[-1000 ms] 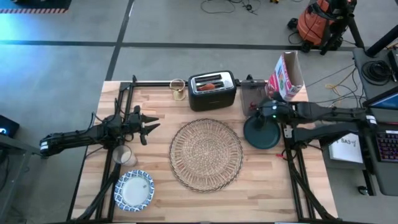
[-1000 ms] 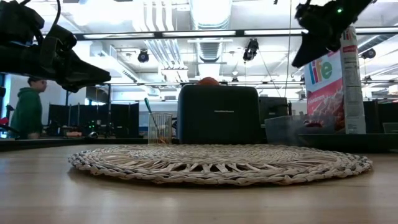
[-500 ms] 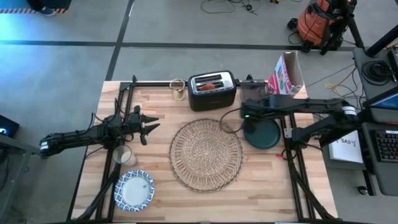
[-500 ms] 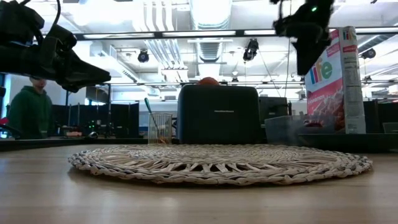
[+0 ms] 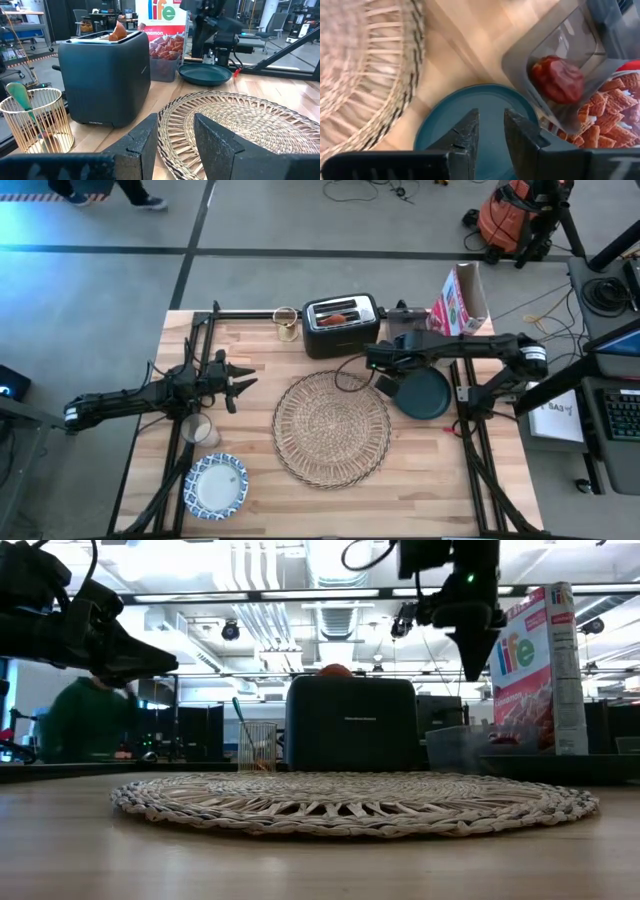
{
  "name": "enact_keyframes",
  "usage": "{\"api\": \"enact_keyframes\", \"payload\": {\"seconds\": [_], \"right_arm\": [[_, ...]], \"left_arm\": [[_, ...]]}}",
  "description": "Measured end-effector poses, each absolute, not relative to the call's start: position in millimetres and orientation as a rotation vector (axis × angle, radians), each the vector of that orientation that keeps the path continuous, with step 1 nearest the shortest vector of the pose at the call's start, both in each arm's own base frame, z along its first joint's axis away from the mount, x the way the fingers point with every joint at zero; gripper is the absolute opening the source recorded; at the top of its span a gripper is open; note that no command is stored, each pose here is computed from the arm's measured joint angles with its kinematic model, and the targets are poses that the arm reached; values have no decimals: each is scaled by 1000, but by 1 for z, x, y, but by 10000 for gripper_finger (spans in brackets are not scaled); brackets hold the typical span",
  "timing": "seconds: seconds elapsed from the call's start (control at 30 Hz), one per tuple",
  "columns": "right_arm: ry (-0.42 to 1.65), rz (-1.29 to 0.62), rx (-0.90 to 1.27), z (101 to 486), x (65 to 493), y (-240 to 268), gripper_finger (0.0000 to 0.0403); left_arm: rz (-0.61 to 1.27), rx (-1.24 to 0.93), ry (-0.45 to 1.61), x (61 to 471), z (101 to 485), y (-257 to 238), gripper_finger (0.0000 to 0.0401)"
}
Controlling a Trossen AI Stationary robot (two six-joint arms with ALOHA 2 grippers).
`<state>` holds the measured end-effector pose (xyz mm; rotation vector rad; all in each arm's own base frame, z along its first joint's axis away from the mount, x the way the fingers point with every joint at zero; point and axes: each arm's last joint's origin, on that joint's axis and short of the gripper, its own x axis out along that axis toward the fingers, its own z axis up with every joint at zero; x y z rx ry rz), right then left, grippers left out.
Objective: Arrange a breakfast setting
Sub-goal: Move the black bin to the bottom right of the table
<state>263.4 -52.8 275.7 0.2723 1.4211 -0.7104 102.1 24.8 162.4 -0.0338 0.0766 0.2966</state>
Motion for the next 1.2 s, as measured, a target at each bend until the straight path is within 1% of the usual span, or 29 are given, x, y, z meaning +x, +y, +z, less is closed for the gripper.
{"api": "enact_keyframes", "payload": {"seconds": [0.27, 0.4, 1.2], "right_arm": [[1486, -744, 299, 264, 262, -88, 158], [1519, -736, 289, 258, 262, -101, 176], [1725, -643, 251, 204, 272, -150, 172]], "left_arm": [[296, -34, 77, 102, 162, 25, 112], [297, -34, 77, 102, 162, 25, 112], [297, -34, 77, 102, 162, 25, 112]]}}
